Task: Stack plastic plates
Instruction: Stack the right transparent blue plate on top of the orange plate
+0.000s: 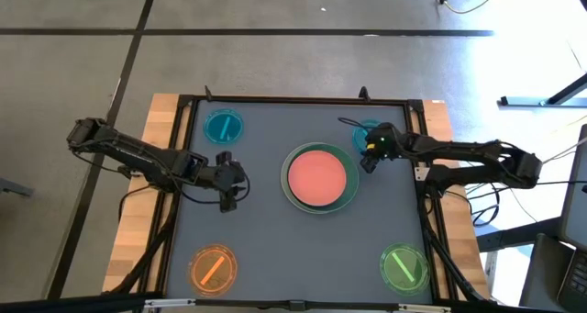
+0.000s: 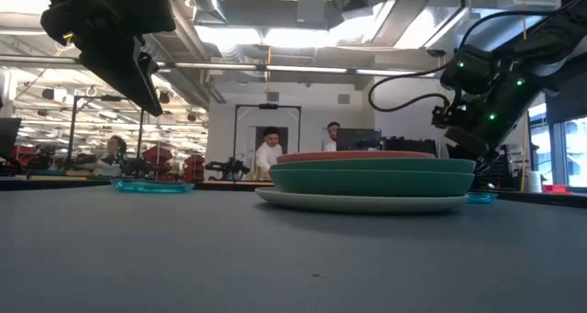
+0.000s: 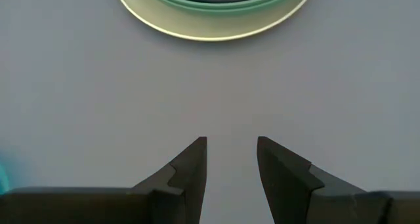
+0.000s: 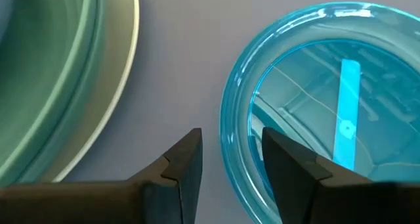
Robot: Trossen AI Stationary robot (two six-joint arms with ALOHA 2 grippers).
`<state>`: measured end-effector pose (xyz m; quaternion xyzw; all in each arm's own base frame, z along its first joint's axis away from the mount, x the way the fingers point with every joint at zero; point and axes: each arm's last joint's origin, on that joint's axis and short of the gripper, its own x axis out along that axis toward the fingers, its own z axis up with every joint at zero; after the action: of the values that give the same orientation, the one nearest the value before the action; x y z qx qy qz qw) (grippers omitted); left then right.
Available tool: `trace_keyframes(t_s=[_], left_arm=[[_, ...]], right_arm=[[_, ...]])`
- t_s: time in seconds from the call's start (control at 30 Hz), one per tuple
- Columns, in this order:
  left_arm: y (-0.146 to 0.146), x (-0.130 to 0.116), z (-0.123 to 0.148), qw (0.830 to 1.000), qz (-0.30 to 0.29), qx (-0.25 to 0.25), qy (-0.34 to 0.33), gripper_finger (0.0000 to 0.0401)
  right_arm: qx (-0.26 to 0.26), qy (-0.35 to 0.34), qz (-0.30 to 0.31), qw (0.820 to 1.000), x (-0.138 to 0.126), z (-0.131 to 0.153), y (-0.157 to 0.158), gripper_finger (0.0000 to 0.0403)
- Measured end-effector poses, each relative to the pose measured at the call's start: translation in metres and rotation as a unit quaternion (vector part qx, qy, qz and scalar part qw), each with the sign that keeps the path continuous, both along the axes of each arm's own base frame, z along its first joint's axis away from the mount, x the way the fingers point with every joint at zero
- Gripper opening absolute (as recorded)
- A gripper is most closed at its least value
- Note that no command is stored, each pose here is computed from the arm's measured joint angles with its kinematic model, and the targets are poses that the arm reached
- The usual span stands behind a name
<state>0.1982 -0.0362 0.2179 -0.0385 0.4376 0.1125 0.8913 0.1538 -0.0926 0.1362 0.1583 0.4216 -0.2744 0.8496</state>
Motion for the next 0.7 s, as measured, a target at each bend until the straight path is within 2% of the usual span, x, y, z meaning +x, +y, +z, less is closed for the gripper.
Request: trace_keyframes(t_s=[0.33, 0.7], left_arm=[[0.001, 0.000, 0.000, 1.000, 0.008, 0.011, -0.004, 0.0128], [0.001, 0.001, 0.001, 1.000, 0.010, 0.013, -0.007, 0.0128]], right_arm=[[0.022, 0.010, 0.010, 1.000, 0.003, -0.008, 0.000, 0.0150], [-0.004, 0.042, 0.024, 0.999, 0.007, -0.017, -0.004, 0.0149]])
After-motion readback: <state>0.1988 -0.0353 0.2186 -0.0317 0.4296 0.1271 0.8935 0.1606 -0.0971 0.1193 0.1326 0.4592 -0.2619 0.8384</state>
